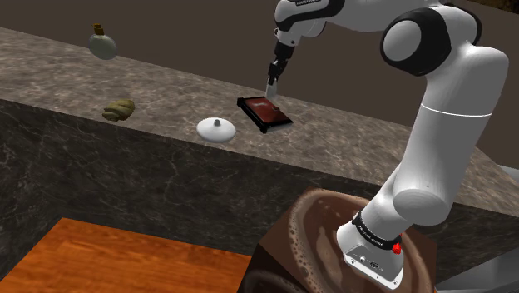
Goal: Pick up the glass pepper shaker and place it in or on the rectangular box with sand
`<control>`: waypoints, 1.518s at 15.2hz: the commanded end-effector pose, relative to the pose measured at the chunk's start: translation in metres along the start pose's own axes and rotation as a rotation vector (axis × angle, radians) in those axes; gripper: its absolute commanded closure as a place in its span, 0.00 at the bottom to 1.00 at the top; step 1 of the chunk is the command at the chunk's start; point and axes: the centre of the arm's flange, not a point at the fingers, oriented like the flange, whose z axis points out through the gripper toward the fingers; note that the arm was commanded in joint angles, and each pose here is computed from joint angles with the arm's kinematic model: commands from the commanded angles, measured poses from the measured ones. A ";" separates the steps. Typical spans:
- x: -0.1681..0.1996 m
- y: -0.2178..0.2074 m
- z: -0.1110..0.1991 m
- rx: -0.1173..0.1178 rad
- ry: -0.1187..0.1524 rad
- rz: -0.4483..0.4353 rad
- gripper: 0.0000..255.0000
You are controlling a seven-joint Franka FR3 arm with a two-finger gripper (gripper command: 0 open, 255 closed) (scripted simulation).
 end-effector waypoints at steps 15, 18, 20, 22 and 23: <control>-0.005 0.002 0.056 0.000 0.001 0.000 1.00; -0.005 0.002 0.056 0.000 0.001 0.000 0.00; -0.005 0.002 0.056 0.000 0.001 0.000 0.00; -0.005 0.002 0.056 0.000 0.001 0.000 0.00; -0.005 0.002 0.056 0.000 0.001 0.000 0.00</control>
